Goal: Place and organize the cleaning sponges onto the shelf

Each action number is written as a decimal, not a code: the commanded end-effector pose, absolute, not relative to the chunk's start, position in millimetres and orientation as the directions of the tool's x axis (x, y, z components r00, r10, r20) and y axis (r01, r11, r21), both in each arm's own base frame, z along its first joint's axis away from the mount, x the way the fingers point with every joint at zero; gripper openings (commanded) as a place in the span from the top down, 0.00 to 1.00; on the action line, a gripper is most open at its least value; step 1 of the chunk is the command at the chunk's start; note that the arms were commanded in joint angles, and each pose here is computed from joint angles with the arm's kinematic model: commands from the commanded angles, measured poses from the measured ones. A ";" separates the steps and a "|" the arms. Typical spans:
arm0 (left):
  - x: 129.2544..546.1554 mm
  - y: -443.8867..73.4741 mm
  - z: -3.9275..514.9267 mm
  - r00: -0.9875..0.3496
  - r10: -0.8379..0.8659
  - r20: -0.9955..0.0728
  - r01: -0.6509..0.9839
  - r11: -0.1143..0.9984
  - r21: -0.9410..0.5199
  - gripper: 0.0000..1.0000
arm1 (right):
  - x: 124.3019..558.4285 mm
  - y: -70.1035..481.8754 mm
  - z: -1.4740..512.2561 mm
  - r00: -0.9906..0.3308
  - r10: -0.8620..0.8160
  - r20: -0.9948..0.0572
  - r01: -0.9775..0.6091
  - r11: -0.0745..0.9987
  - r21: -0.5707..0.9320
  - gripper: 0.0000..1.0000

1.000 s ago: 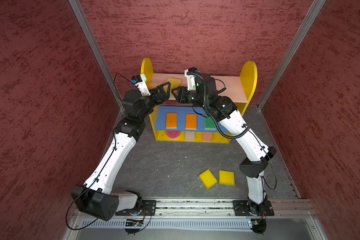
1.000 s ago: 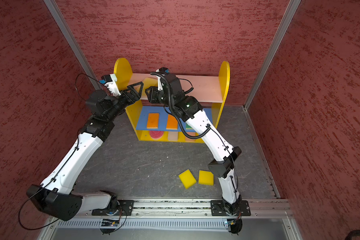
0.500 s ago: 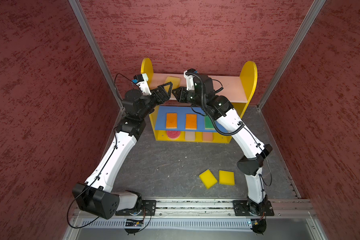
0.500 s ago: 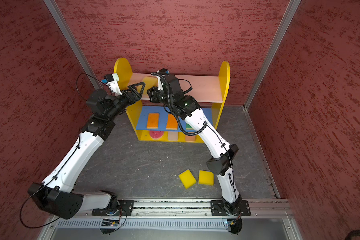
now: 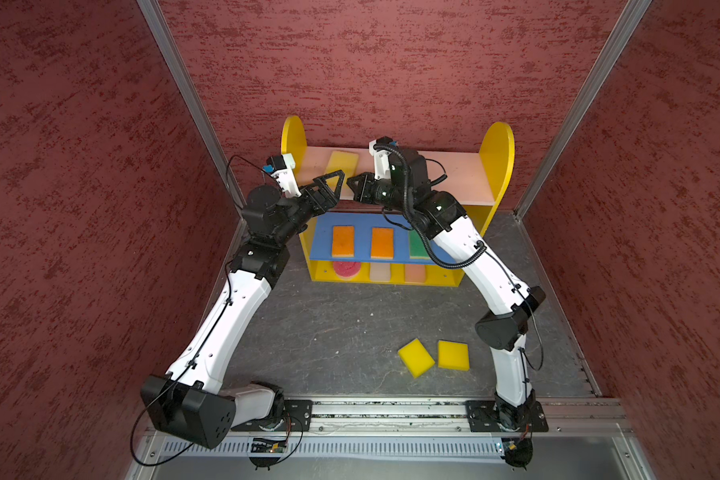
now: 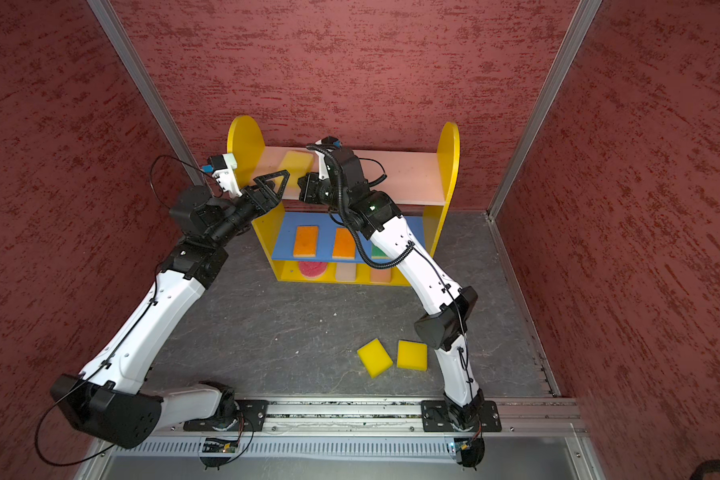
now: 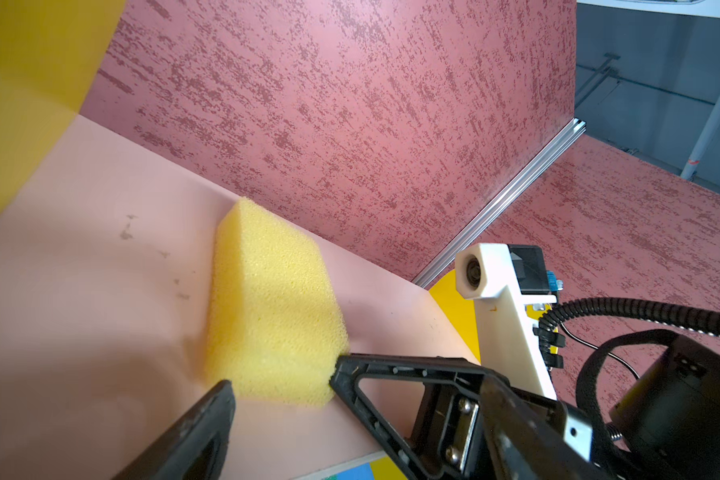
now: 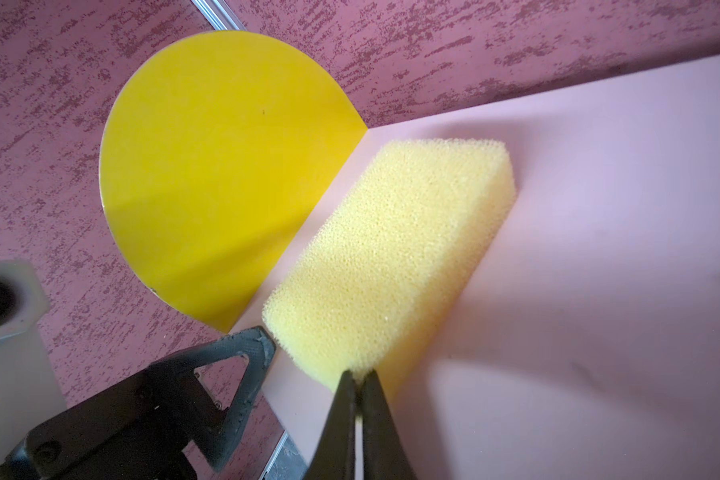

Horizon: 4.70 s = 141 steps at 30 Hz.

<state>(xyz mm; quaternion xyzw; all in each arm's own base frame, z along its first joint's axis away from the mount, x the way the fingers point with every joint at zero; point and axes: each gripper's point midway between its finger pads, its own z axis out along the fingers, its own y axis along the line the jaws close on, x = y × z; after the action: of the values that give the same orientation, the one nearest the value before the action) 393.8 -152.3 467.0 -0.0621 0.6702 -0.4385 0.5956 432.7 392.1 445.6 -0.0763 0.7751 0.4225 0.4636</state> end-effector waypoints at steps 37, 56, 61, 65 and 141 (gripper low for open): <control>381.2 -130.5 479.2 -0.251 -0.655 -0.712 0.430 0.584 -0.689 0.06 | 403.6 367.4 462.8 -0.548 0.232 -0.803 -0.536 0.640 0.551 0.87; 401.3 -141.8 478.3 -0.287 -0.645 -0.708 0.443 0.566 -0.695 0.06 | 420.8 348.7 473.3 -0.515 0.319 -0.795 -0.502 0.640 0.582 0.64; 403.7 -145.4 474.5 -0.304 -0.641 -0.705 0.446 0.559 -0.700 0.06 | 432.7 356.5 468.9 -0.524 0.312 -0.793 -0.499 0.641 0.583 0.63; 402.7 -145.0 474.6 -0.302 -0.642 -0.705 0.446 0.558 -0.699 0.07 | 439.7 364.5 464.9 -0.537 0.307 -0.786 -0.504 0.631 0.590 0.63; 191.9 -215.7 191.6 -0.714 -0.158 -0.682 0.370 0.741 -0.560 0.18 | 180.5 245.5 138.9 -0.820 0.237 -0.521 -0.097 0.840 0.535 0.64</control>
<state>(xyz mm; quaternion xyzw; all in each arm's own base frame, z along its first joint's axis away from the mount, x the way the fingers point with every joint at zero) 192.8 -216.2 213.5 0.0676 0.8365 -0.3842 0.3848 181.5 257.8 141.4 -0.0277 0.9138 0.2788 0.2941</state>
